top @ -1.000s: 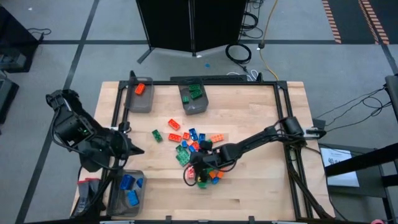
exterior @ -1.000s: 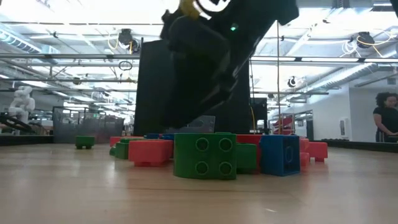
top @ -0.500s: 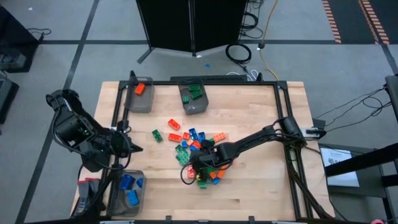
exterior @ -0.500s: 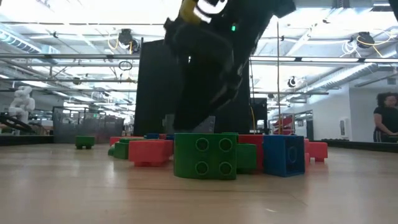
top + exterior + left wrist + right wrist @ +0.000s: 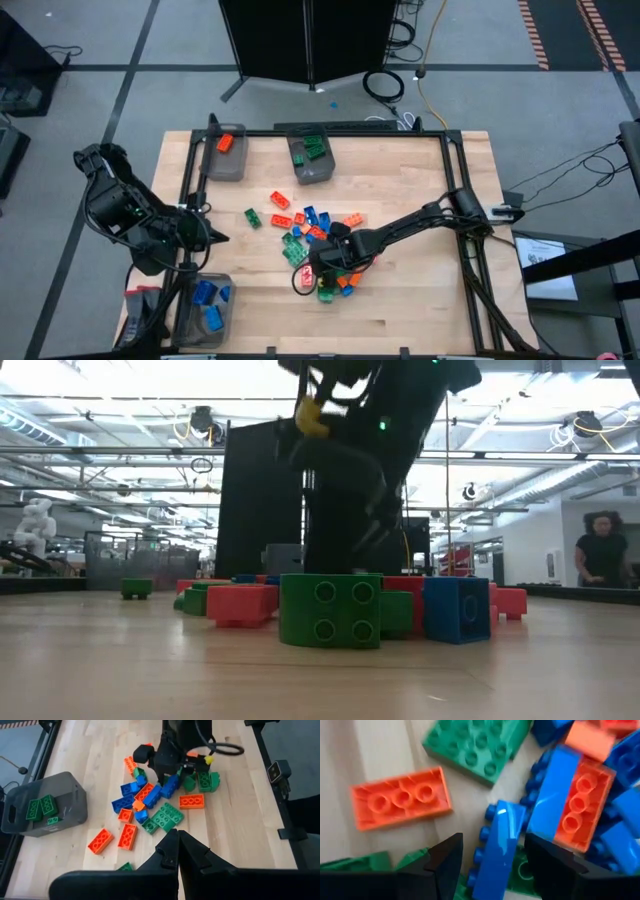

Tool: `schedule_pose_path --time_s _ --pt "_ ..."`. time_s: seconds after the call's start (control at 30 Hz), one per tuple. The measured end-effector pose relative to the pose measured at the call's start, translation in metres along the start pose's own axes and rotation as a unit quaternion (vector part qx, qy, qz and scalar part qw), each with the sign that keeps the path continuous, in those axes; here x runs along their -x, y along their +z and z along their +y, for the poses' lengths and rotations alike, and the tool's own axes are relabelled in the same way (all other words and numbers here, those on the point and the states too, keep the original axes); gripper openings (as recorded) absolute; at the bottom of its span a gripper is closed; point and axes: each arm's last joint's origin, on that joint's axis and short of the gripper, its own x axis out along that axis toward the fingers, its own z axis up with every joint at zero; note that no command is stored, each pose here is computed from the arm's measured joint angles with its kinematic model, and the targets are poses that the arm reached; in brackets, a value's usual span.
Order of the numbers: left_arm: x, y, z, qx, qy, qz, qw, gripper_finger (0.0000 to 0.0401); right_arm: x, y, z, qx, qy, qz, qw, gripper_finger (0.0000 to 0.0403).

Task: Sort blocks
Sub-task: Put the blue game piece into the bottom left black transparent bin

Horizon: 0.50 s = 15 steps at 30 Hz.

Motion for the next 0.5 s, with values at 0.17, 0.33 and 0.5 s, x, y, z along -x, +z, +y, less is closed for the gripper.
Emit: schedule_pose_path --time_s 0.17,0.33,0.5 --pt "0.000 0.000 0.000 -0.001 0.000 0.000 1.000 0.0000 -0.007 -0.006 -0.001 0.002 -0.012 0.024 1.000 0.0201" --pt "0.000 0.000 0.000 -0.001 0.001 0.000 1.000 0.0000 -0.004 -0.005 -0.002 0.025 -0.011 0.023 0.999 0.0109" --pt "0.000 0.000 0.000 -0.001 0.007 -0.004 1.000 0.0000 0.004 -0.001 -0.002 0.048 -0.005 0.008 0.999 0.0069"
